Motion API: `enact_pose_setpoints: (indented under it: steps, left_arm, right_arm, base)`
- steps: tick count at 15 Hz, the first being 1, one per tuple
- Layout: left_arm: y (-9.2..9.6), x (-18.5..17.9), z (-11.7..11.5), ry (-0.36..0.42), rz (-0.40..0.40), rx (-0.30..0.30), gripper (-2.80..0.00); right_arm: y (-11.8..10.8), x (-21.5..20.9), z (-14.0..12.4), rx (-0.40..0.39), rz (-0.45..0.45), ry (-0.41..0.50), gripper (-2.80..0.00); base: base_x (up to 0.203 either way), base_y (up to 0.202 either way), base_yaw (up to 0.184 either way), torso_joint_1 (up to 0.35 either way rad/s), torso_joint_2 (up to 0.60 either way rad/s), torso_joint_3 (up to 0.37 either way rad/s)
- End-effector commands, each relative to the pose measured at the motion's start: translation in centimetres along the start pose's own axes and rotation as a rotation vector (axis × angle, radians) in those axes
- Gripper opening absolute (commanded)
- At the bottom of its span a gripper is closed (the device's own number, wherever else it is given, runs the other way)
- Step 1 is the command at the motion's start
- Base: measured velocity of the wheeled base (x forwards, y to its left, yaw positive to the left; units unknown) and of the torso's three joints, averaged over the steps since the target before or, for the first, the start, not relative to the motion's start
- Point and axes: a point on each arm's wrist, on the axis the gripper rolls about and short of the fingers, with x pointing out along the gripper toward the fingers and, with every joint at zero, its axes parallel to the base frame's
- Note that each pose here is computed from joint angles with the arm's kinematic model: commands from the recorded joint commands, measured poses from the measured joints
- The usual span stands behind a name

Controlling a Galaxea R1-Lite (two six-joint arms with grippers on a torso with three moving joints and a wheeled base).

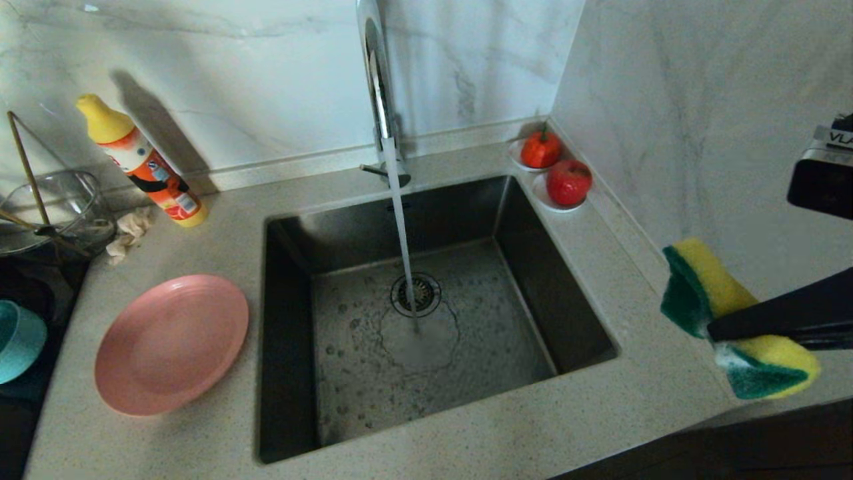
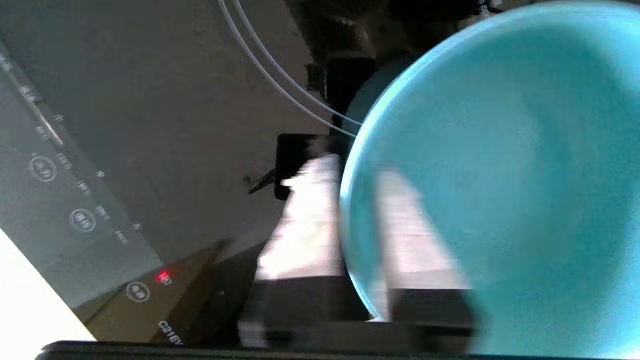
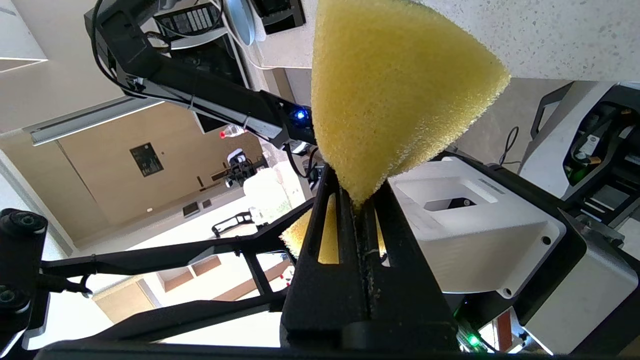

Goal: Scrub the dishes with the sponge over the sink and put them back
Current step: Place the bowl on the table, then wash the plate

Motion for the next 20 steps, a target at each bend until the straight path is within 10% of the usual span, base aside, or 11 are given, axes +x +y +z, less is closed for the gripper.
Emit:
enact_pose_setpoints:
  steps: [1,12,16,20]
  left_arm:
    - [-0.1,-0.6,0.3,-0.018,-0.01,-0.003,0.0]
    - [-1.4,-15.0,-0.8,-0.088,-0.299,0.063,0.0]
    - [-2.7,-17.5,-5.4,0.075,-0.382,0.298,0.0]
    - [-3.4,-15.7,-8.7,0.232,-0.382,0.388,0.0]
  right_arm:
    - [-0.1,0.0,-0.1,0.009,0.002,0.008,-2.8]
    - [-0.2,-0.2,-0.6,0.009,0.002,0.008,-2.8]
    - [-0.2,-0.1,-0.5,0.009,0.002,0.008,-2.8]
    - [-0.3,0.1,-0.3,0.012,0.001,0.01,-2.8]
  base:
    - [0.0,0.0,0.0,0.0,0.0,0.0]
    - [0.0,0.0,0.0,0.0,0.0,0.0]
    - [0.0,0.0,0.0,0.0,0.0,0.0]
    - [0.0,0.0,0.0,0.0,0.0,0.0]
